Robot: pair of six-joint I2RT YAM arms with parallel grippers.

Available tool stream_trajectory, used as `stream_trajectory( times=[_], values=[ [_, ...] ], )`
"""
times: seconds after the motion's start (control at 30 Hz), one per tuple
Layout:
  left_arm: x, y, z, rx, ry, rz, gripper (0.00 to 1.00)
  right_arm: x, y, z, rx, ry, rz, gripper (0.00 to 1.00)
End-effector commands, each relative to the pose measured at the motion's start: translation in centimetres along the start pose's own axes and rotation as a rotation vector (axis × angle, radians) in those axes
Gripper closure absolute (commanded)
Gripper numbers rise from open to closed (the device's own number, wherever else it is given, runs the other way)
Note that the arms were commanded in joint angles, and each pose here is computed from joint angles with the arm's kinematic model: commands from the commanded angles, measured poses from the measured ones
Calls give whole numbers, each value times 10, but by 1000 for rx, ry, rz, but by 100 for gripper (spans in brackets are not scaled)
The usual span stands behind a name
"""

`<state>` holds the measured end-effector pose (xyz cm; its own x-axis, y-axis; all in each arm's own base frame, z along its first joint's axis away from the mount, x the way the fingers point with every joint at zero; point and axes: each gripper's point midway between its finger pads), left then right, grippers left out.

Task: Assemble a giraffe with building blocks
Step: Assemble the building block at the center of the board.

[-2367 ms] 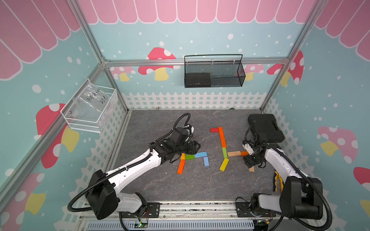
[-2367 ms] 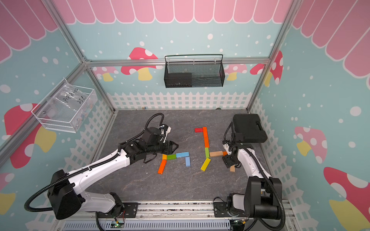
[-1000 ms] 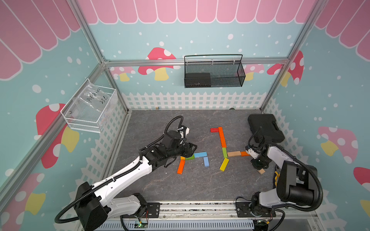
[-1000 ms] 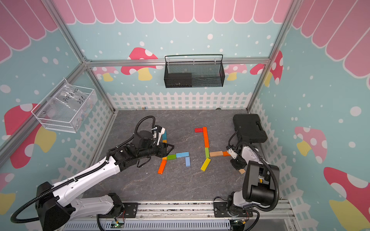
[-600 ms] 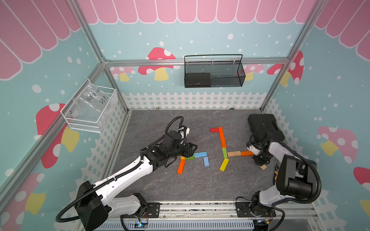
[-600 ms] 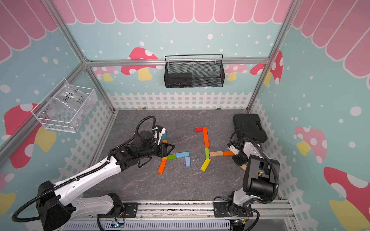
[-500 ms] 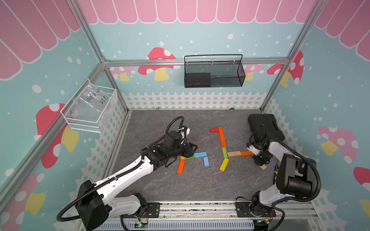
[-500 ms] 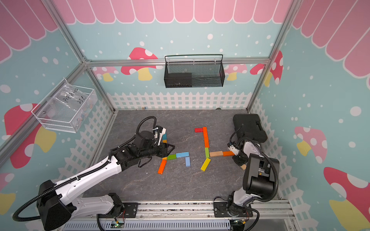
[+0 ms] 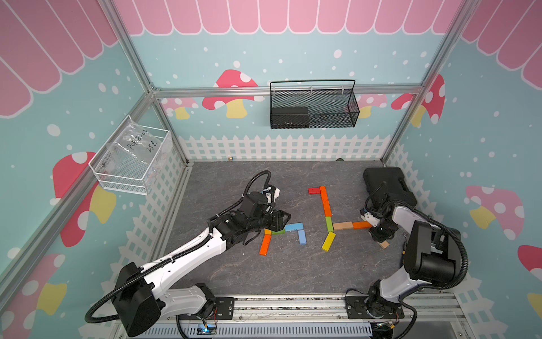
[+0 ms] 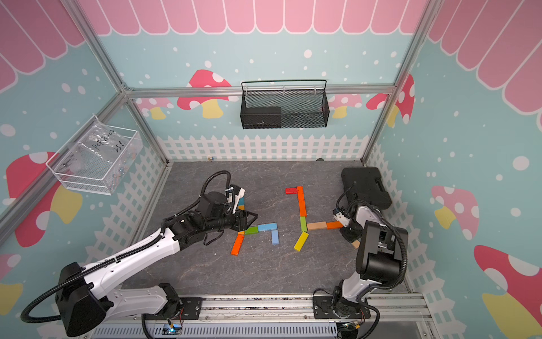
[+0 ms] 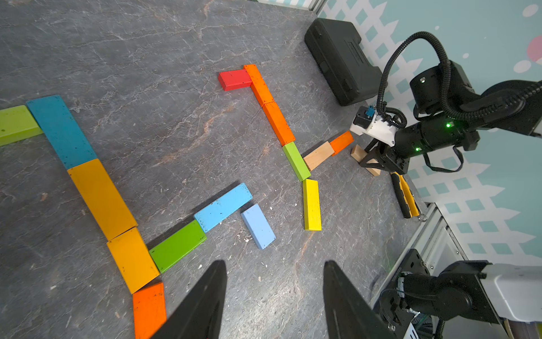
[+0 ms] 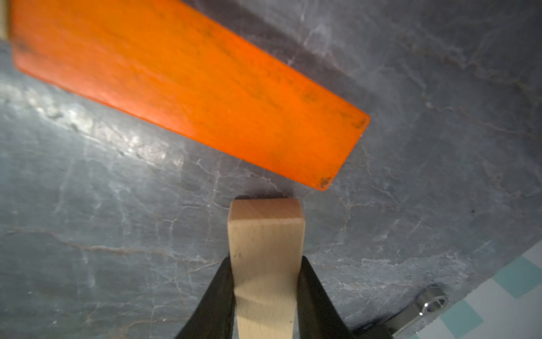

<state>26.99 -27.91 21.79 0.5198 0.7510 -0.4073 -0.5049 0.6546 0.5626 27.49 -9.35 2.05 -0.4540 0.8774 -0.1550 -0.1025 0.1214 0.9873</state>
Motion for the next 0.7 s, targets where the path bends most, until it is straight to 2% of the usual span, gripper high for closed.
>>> stream_trajectory(
  times=[0.0,0.67],
  values=[
    [1,-3,-1,2,-18,-4,44,-6,1,5,-9,-8,-5,67],
    [0,-1,1,-1,-21,-1,44,-7,2,8,-19,-23,2,62]
  ],
)
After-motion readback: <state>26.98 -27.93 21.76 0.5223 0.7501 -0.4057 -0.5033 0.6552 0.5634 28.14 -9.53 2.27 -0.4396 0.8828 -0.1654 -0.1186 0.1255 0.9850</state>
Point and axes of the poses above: each gripper's point midway between its finger pads, its own y axis back along the fingers, its own x axis along the line the jaws close on, z = x × y, and after that the axes turned 4 degrees about -y, right-handed
